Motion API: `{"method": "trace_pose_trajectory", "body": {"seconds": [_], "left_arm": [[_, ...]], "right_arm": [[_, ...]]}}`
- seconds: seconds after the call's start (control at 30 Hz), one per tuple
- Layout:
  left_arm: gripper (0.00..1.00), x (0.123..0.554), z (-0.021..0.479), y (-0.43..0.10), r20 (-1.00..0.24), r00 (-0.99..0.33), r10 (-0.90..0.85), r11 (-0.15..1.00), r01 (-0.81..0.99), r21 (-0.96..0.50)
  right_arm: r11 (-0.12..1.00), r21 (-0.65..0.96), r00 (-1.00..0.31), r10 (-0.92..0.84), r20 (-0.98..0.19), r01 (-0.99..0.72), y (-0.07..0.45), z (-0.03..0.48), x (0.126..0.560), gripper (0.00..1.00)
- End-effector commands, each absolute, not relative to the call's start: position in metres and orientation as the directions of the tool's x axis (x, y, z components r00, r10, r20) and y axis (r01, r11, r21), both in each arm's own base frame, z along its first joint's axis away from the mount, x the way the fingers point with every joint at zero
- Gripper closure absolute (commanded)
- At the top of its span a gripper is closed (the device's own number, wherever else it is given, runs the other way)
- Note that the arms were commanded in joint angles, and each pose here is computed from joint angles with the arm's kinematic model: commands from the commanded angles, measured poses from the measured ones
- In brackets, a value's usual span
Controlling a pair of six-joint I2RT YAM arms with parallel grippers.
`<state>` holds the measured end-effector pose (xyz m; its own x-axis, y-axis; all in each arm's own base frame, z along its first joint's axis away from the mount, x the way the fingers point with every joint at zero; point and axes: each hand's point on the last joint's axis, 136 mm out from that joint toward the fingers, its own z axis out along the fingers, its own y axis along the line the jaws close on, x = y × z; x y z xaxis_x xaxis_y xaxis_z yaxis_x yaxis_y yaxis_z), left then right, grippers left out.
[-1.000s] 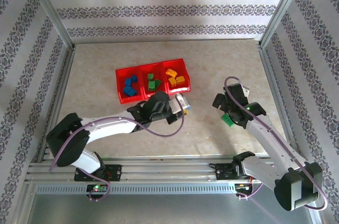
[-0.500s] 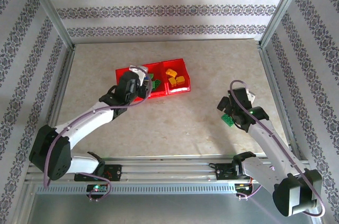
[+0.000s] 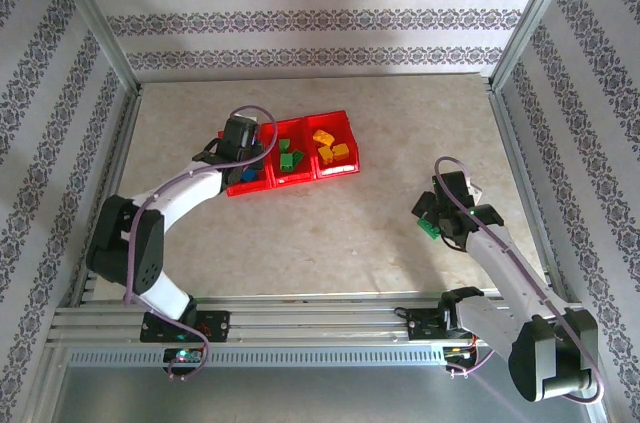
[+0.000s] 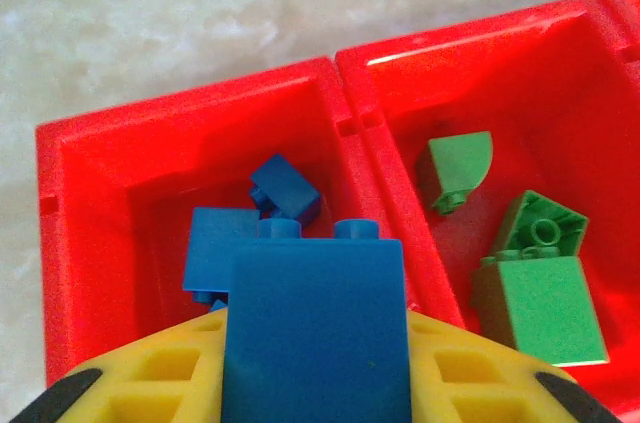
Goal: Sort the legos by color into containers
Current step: Place the lego in the container.
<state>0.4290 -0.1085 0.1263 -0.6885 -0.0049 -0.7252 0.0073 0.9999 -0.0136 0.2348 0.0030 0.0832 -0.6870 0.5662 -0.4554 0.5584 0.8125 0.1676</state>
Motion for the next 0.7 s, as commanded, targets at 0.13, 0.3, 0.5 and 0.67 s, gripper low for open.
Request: {"method": "trace_pose_trajectory", "body": {"seconds": [0.13,0.3,0.5,0.67], "left_arm": [[0.73,0.440,0.113,-0.101,-0.679,-0.731,-0.070,0.998,-0.050,-0.049],[0.71,0.439,0.103,-0.096,-0.662,-0.745,-0.085,0.996,-0.071,-0.048],[0.65,0.439,0.096,-0.092,-0.651,-0.753,-0.093,0.995,-0.084,-0.045],[0.55,0.438,0.099,-0.090,-0.655,-0.748,-0.107,0.994,-0.091,-0.058]], "right_arm": [[0.804,0.196,-0.685,0.585,-0.435,0.562,0.006,0.073,0.239,0.02],[0.804,0.213,-0.692,0.589,-0.418,0.556,0.009,0.066,0.242,0.02],[0.805,0.211,-0.703,0.589,-0.399,0.555,0.011,0.059,0.246,0.02],[0.806,0.212,-0.709,0.589,-0.388,0.553,0.013,0.056,0.249,0.02]]}}
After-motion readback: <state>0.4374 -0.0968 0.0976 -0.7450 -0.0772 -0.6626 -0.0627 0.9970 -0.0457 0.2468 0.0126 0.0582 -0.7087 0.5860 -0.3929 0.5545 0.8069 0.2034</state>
